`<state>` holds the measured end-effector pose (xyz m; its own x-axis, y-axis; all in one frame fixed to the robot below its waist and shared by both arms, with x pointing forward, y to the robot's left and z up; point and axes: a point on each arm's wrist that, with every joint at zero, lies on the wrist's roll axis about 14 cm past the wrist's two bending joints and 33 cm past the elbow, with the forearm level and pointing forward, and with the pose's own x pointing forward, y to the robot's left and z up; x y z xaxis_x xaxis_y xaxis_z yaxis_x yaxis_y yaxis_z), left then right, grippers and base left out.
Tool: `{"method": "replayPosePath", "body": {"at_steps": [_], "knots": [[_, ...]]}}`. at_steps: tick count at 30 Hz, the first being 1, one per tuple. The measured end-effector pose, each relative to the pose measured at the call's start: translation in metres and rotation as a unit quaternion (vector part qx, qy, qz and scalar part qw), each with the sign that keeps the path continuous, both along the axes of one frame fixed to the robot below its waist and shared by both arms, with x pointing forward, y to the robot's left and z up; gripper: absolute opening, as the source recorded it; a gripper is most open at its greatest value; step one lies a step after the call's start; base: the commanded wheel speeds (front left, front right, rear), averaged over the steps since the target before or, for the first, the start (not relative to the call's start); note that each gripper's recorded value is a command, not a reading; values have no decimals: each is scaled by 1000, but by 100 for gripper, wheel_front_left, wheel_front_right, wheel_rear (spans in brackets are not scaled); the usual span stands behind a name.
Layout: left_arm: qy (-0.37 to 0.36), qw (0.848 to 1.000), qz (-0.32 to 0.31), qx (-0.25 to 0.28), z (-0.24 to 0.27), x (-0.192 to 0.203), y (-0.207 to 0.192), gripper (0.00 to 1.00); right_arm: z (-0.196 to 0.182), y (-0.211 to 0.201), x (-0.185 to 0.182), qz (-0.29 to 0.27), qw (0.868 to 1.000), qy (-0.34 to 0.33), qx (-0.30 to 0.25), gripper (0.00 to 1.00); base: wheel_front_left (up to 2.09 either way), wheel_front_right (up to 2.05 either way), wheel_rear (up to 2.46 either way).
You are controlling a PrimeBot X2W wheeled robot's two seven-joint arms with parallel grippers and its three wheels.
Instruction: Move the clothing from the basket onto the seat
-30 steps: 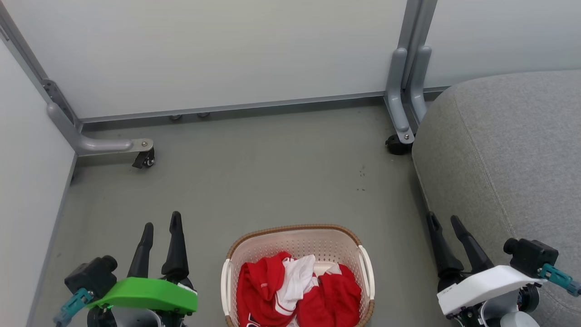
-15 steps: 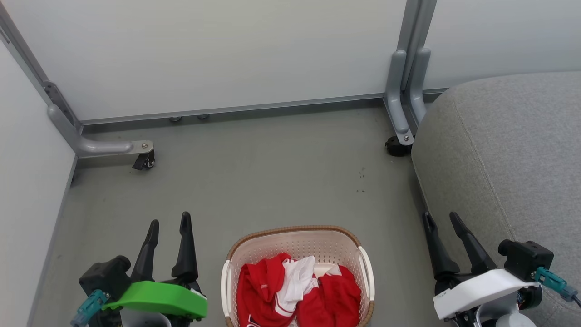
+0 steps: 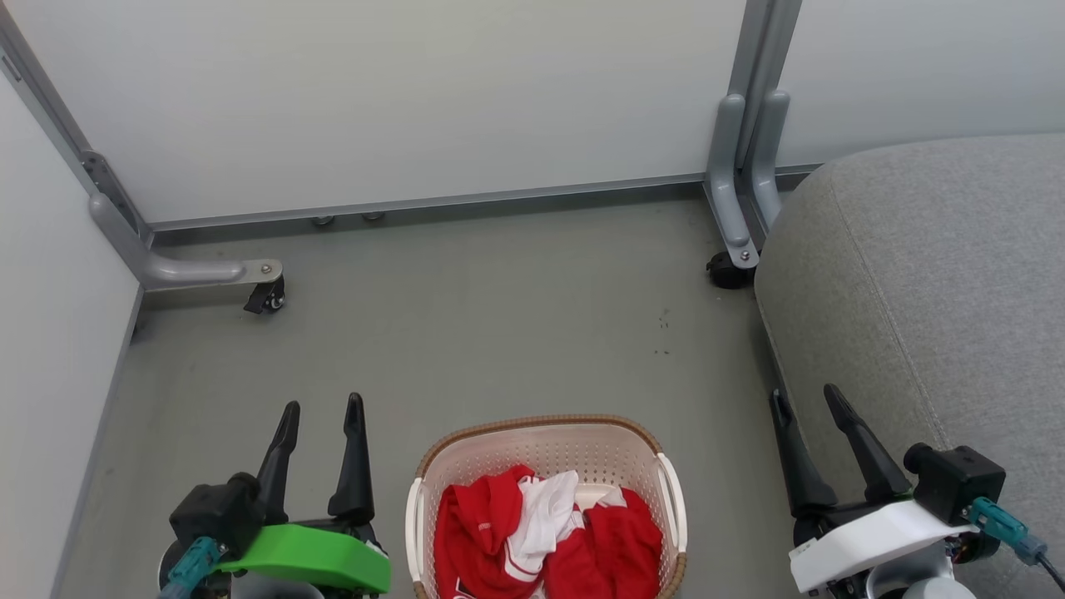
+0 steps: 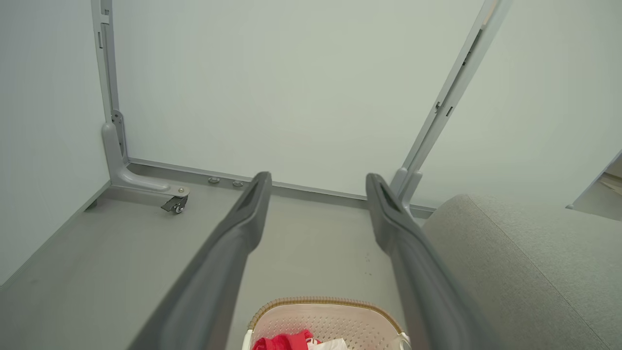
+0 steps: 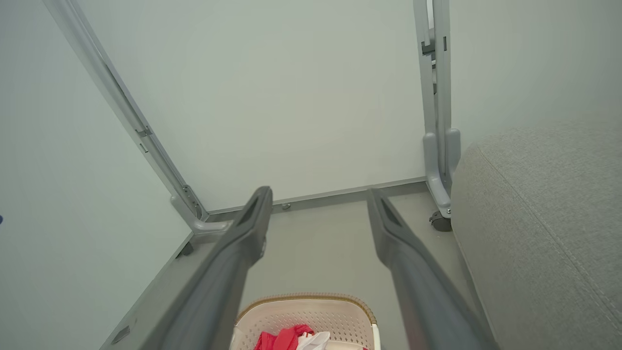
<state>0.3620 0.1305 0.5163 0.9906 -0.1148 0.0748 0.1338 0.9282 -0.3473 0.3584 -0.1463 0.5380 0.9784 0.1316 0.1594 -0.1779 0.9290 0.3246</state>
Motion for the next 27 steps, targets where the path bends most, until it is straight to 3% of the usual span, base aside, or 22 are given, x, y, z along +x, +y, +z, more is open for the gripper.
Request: {"method": "replayPosePath", "body": {"at_steps": [27], "knots": [[-40,995,-21,93,6,-8,-12,100,6,-1,-8,-10,995,-33,-89,100,0,0,0]]}}
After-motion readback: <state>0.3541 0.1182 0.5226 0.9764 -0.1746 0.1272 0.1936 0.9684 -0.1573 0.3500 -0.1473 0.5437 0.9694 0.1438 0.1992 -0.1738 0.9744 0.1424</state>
